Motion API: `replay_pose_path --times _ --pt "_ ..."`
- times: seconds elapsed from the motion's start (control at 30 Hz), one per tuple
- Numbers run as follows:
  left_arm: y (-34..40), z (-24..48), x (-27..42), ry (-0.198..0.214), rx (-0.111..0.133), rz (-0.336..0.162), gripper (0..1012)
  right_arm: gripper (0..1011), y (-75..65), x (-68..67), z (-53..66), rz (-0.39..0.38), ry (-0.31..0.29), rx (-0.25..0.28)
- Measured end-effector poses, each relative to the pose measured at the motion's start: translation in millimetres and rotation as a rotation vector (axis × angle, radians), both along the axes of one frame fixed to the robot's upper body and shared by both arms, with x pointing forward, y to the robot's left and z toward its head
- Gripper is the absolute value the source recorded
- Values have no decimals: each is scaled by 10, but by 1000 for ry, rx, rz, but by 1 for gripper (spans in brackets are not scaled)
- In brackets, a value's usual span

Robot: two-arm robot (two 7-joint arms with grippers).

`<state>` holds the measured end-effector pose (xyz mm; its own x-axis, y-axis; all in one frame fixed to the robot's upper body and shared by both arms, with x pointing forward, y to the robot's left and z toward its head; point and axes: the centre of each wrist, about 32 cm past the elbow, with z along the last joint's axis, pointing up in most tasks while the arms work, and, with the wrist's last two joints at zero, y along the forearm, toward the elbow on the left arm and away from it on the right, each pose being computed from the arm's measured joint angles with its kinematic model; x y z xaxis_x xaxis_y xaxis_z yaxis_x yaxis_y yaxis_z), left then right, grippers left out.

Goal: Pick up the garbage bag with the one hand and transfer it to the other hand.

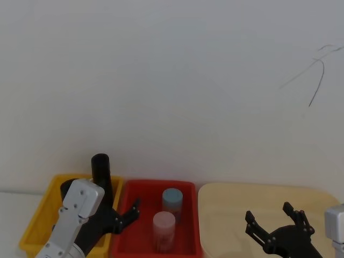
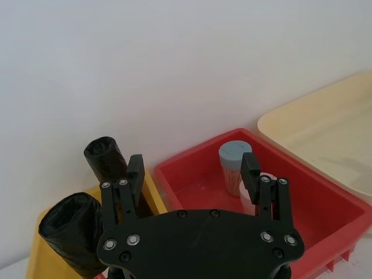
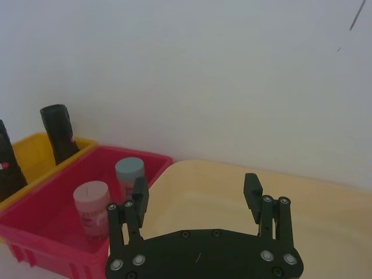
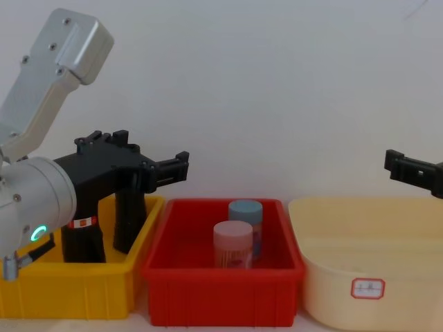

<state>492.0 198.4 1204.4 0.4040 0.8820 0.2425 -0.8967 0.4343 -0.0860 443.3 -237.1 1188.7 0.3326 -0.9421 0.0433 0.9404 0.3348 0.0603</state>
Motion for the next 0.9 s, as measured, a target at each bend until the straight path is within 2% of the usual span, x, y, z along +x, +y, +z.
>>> replay_pose_path --times 0.9 --pt "0 0 0 0 0 0 1002 1000 0 0 0 0 0 0"
